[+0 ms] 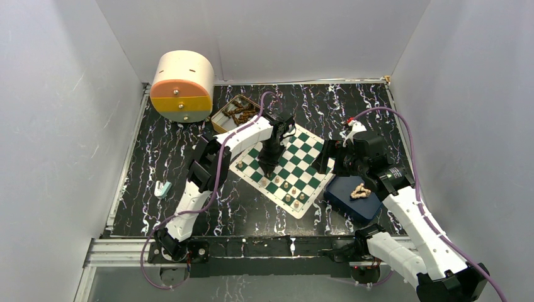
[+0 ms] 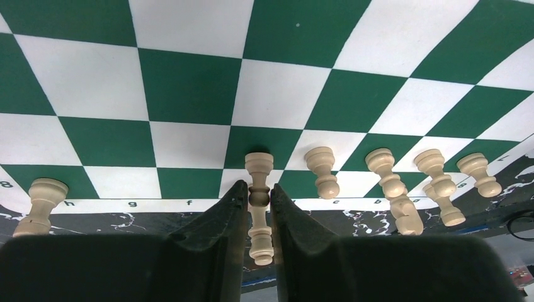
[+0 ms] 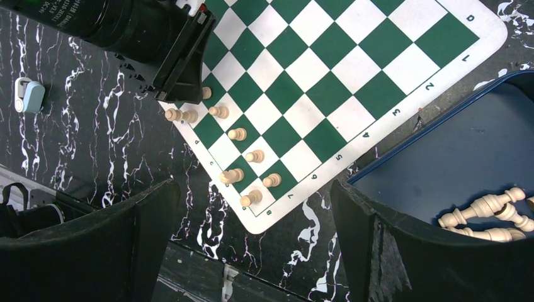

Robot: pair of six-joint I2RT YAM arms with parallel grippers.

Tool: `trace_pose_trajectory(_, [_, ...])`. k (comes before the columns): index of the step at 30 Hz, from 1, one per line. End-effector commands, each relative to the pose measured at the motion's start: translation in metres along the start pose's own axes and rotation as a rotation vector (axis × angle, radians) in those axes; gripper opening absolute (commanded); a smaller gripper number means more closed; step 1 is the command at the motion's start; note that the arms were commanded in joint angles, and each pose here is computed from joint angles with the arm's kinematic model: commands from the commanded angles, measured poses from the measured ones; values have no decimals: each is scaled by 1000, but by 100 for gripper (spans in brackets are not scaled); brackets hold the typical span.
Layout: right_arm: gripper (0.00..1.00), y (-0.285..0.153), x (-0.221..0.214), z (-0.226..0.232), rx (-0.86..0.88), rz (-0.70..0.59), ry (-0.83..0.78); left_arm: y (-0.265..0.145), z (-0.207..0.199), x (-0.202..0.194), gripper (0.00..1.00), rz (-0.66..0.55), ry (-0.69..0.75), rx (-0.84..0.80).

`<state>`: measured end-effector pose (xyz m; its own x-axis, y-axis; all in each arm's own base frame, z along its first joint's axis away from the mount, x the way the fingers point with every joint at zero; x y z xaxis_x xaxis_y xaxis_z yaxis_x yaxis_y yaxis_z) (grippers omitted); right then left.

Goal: Set up the chess pieces on the board
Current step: Place the chess piece on the chessboard, then pick up the chess piece from the storage box.

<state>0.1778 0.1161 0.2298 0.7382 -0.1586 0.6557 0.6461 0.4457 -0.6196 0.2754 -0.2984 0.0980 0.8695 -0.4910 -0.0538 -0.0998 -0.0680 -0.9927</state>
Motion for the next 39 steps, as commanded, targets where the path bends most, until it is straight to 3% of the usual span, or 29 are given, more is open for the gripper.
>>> trace_pose_trajectory(1, [99, -10, 18, 11, 35, -74, -16, -12, -4, 3, 20, -25, 17, 3])
trace_pose_trajectory(14, [99, -6, 16, 9, 11, -54, 26, -26, -7, 11, 27, -96, 29, -15])
trace_pose_trajectory(19, [99, -5, 16, 1, -102, -38, 128, -55, -9, 22, 32, -247, 21, -26])
trace_pose_trajectory(27, [99, -2, 13, -2, -169, 0, 221, -119, 4, 22, 43, -594, -3, 8])
trace_pose_trajectory(32, [99, -6, 14, -12, -283, -16, 285, -154, 15, -3, 56, -779, -1, 26])
trace_pose_trajectory(39, [99, -19, 18, -33, -484, -103, 341, -172, 29, -48, 74, -913, 12, 37])
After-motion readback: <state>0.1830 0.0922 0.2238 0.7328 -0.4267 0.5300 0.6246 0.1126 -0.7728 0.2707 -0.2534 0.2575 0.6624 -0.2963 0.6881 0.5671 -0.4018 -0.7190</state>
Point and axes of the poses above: each gripper's point midway between its finger pads, its own y axis out along the fingers, its own z axis along the line the jaws close on, x = y × z, the point moved 6 cm from there along -y, back along the fingers, and after that the axes turned 1 degree about y, right-handed, at the moved point
